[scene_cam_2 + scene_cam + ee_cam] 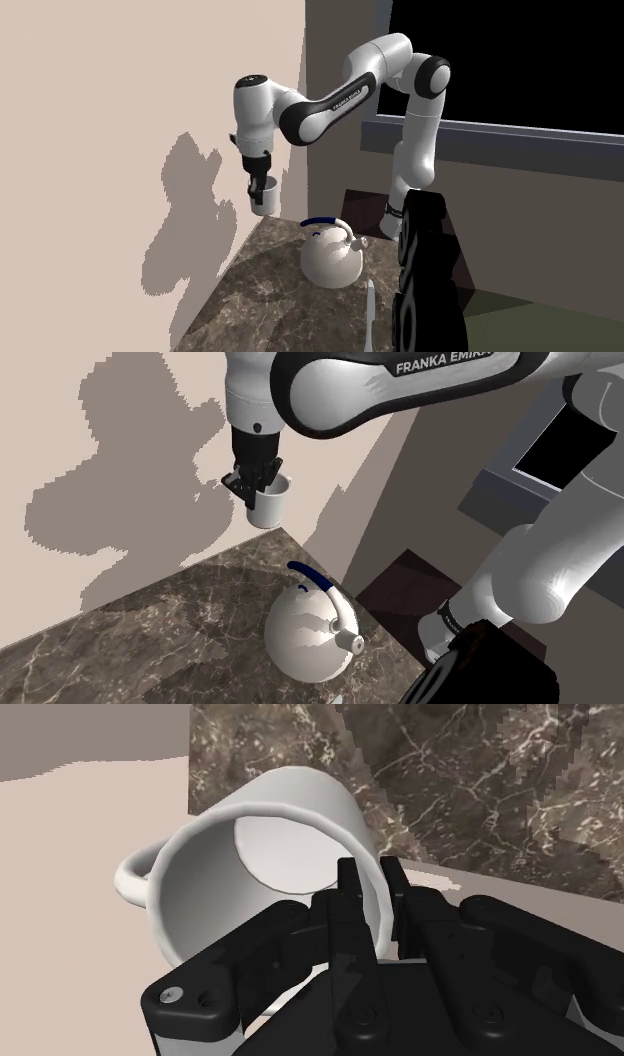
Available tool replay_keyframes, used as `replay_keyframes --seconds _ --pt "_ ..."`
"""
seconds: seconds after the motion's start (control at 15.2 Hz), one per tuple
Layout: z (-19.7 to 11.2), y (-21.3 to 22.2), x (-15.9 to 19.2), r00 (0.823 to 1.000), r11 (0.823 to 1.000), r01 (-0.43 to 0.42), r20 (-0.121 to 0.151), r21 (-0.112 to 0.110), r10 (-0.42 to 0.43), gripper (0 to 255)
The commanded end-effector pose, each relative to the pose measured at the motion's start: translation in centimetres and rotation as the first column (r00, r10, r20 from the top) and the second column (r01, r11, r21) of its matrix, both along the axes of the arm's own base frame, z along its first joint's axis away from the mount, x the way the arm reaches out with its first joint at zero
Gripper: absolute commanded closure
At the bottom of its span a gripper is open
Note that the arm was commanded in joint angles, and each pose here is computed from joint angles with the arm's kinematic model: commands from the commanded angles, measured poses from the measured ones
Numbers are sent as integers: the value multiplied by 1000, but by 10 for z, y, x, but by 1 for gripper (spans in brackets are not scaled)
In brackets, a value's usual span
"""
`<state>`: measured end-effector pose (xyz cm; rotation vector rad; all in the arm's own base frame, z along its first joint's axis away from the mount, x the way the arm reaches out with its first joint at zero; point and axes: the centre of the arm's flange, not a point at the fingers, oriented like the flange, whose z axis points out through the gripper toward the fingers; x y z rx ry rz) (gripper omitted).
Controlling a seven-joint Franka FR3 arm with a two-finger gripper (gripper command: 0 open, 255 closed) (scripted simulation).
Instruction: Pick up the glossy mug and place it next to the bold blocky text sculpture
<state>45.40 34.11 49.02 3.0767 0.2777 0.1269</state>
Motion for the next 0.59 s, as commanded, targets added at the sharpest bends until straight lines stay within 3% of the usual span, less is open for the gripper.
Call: replay_keyframes --seconds 0.0,0.53 --pt "11 0 -1 1000 1000 0 0 0 0 255" --pt "53 0 -1 1000 1000 0 0 0 0 255"
